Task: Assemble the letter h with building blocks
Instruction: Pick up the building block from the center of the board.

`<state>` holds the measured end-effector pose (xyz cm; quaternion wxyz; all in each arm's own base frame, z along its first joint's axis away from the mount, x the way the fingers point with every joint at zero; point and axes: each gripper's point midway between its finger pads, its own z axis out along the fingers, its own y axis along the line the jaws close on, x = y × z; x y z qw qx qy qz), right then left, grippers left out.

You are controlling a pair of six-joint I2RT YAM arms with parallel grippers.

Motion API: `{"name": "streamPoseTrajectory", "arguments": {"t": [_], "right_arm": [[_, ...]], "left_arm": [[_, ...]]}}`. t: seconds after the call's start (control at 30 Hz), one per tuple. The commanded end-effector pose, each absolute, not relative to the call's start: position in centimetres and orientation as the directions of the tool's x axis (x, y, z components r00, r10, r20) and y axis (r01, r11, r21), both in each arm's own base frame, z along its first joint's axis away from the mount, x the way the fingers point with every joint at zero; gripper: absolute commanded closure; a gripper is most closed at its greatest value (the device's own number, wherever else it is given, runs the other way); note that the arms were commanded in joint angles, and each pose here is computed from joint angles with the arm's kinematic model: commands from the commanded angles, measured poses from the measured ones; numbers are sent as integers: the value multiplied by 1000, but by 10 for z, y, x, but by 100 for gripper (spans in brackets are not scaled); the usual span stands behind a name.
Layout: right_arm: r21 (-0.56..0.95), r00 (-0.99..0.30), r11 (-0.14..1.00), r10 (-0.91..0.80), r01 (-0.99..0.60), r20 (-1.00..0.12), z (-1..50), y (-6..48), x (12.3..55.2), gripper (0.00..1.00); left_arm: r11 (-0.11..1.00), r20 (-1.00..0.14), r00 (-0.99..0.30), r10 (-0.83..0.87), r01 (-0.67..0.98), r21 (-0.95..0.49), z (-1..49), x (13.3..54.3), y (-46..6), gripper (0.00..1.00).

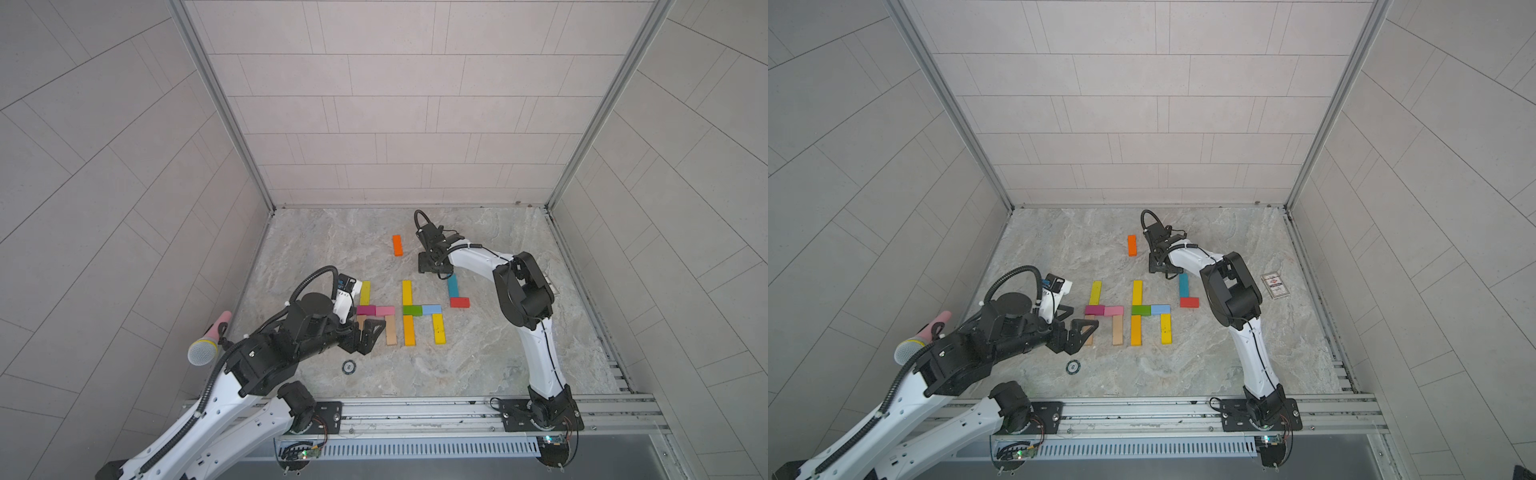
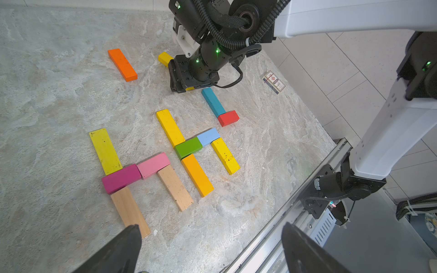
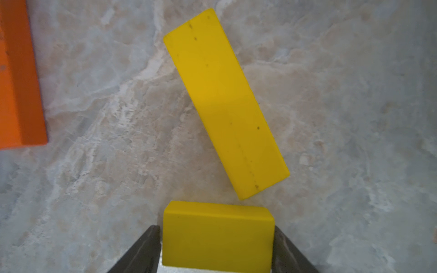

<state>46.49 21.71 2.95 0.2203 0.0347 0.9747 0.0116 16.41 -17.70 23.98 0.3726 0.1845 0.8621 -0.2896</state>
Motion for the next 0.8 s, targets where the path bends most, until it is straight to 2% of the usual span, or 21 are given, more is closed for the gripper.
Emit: {"name": "streamPoseTrajectory", "arguments": {"t": [0.0, 0.3, 0.53, 0.77], "right_arm": [[-53, -919, 998, 18, 43, -393, 17, 208, 458, 27], [-65, -919, 997, 7, 35, -394, 12, 213, 462, 25], [-60, -903, 998, -15, 12, -429, 22, 217, 467, 40], [-19, -834, 998, -57, -56, -548, 73, 224, 476, 43]], "left_arm": [[766, -756, -646, 108, 539, -351, 238, 166, -177, 0], [767, -755, -647, 108, 537, -351, 238, 166, -176, 0], [767, -754, -648, 107, 537, -352, 238, 167, -176, 0], [767, -754, -648, 104, 535, -354, 238, 167, -176, 0]]}}
